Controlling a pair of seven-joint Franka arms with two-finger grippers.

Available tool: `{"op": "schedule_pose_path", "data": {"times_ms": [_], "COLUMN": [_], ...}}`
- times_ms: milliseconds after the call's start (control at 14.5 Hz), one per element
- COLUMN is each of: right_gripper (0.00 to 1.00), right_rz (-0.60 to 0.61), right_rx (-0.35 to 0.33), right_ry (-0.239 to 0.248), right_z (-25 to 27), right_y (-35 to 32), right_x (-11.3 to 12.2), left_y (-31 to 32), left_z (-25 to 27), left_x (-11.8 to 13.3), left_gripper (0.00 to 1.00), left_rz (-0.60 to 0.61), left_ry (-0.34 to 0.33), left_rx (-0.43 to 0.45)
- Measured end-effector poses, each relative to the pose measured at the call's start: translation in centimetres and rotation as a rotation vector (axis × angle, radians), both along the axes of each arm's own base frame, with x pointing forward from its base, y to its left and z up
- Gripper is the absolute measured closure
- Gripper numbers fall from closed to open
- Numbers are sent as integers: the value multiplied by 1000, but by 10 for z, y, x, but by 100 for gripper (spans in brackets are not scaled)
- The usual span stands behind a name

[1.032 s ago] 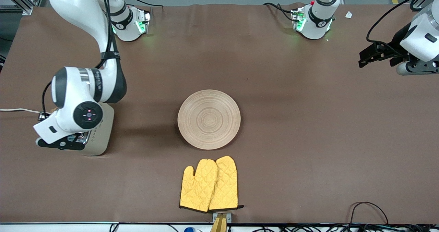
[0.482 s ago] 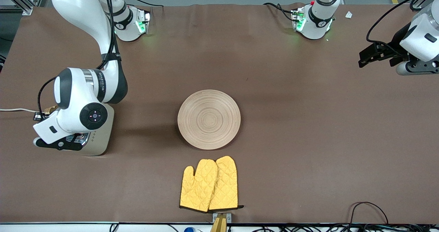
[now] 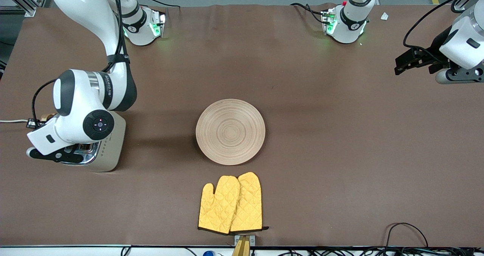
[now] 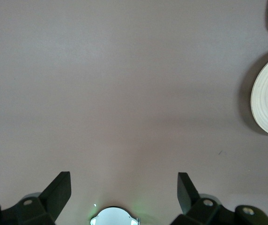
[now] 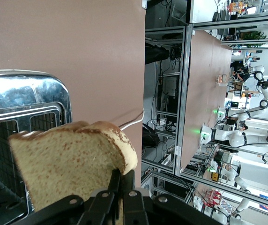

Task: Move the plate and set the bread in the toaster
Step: 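Lower the bread into the toaster slot and open the right gripper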

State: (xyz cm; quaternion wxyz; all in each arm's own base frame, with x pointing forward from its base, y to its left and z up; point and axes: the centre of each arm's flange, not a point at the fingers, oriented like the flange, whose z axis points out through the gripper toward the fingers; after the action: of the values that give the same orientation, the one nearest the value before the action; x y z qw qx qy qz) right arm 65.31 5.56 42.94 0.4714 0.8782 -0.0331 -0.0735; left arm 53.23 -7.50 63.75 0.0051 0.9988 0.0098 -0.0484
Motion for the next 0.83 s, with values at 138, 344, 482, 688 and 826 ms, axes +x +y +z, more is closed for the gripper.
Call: {"op": "schedule_pose_path", "data": {"times_ms": [138,344,482,688,826], "right_gripper": [95,95,95,95,95], "right_rz": [-4,-36,-50,-66,-59], "right_rx": [0,6,17,48,70], "right_ry": [3,-11,-48,-115,-138], "right_z": [-4,-22,-36,-62,-71], "right_y": [1,3,6,24,32], "right_x": [-2,-7,-9,-13,-11], "left_y": [0,0,-1,-1,-1], "left_z": [0,-1,-1,-1,-1], "left_x": [0,0,0,0,0], "left_gripper": [0,0,0,0,0], "left_rz": [0,-1,-1,-1,-1], "left_ry": [1,2,2,2,2], "left_rx": [0,0,-2,-2,-2]}}
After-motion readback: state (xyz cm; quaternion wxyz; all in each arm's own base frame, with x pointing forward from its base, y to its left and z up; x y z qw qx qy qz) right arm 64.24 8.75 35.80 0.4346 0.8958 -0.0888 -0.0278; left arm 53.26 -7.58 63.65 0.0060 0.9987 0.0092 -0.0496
